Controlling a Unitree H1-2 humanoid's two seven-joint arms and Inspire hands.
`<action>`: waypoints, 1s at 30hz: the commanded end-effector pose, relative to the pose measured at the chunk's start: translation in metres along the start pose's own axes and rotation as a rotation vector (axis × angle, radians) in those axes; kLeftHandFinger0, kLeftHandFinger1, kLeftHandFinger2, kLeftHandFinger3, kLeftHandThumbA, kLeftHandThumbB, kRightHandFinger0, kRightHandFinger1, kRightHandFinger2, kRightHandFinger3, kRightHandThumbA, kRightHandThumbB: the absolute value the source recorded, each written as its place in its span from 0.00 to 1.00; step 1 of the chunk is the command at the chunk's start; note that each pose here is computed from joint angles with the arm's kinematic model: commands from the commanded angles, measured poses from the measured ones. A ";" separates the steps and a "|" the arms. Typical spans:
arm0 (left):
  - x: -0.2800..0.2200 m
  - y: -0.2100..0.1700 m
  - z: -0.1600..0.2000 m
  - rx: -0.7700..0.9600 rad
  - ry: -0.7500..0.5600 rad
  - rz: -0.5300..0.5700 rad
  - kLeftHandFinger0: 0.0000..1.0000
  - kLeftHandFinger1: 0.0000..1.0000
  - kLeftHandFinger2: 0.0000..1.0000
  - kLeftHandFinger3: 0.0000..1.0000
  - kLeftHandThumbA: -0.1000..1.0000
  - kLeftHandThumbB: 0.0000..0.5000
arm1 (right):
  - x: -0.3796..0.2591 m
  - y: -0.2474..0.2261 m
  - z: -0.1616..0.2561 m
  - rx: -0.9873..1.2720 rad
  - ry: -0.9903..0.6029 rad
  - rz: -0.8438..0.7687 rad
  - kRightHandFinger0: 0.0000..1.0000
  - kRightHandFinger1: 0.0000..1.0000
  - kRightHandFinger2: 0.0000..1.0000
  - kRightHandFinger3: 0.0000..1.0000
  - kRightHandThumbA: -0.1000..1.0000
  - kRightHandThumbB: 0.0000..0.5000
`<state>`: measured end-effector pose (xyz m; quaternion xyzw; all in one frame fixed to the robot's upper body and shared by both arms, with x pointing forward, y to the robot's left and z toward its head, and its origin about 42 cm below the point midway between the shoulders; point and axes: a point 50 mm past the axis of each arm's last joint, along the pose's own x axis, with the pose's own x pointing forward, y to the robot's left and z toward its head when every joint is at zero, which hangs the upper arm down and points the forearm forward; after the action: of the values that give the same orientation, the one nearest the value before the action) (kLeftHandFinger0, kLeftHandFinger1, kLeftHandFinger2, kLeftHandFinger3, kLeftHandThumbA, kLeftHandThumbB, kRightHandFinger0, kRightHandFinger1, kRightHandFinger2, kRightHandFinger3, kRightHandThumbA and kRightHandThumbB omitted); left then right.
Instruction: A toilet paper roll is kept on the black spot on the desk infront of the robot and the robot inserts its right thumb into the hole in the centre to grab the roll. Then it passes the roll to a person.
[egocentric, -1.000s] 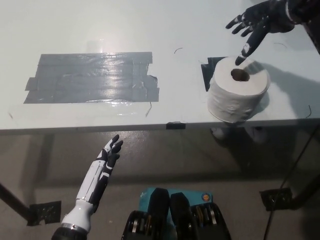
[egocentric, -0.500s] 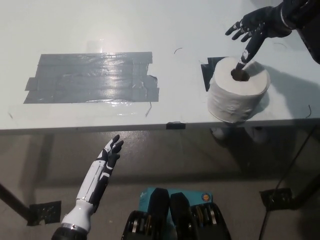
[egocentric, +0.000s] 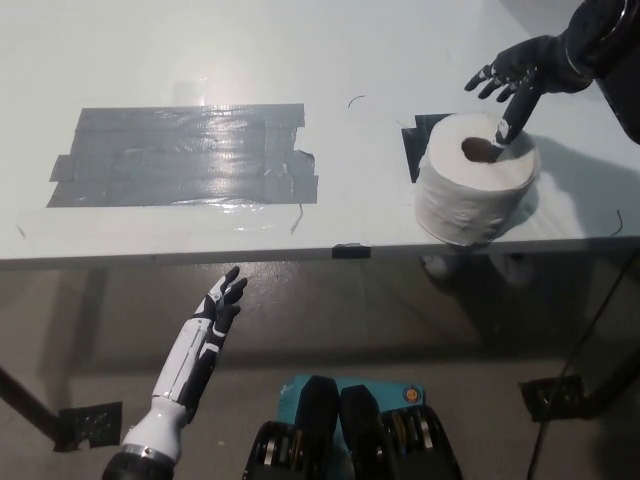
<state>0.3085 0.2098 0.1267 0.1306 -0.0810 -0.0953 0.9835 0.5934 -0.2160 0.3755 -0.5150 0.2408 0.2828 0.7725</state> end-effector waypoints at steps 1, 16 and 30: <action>0.007 0.006 0.012 0.022 -0.054 -0.003 1.00 1.00 1.00 1.00 1.00 0.27 | -0.014 -0.018 0.018 -0.040 -0.034 -0.091 1.00 1.00 1.00 1.00 1.00 0.82; 0.007 0.006 0.012 0.019 -0.044 -0.008 1.00 1.00 1.00 1.00 1.00 0.24 | 0.005 0.001 0.017 0.031 -0.099 -0.180 1.00 1.00 1.00 1.00 1.00 0.75; 0.008 0.007 0.014 0.025 -0.053 -0.010 1.00 1.00 1.00 1.00 1.00 0.23 | 0.011 0.007 0.015 -0.002 -0.083 -0.196 1.00 1.00 1.00 1.00 1.00 0.73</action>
<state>0.3089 0.2110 0.1262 0.1326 -0.0747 -0.0958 0.9837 0.5923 -0.2073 0.3329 -0.5034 0.2111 0.2403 0.8027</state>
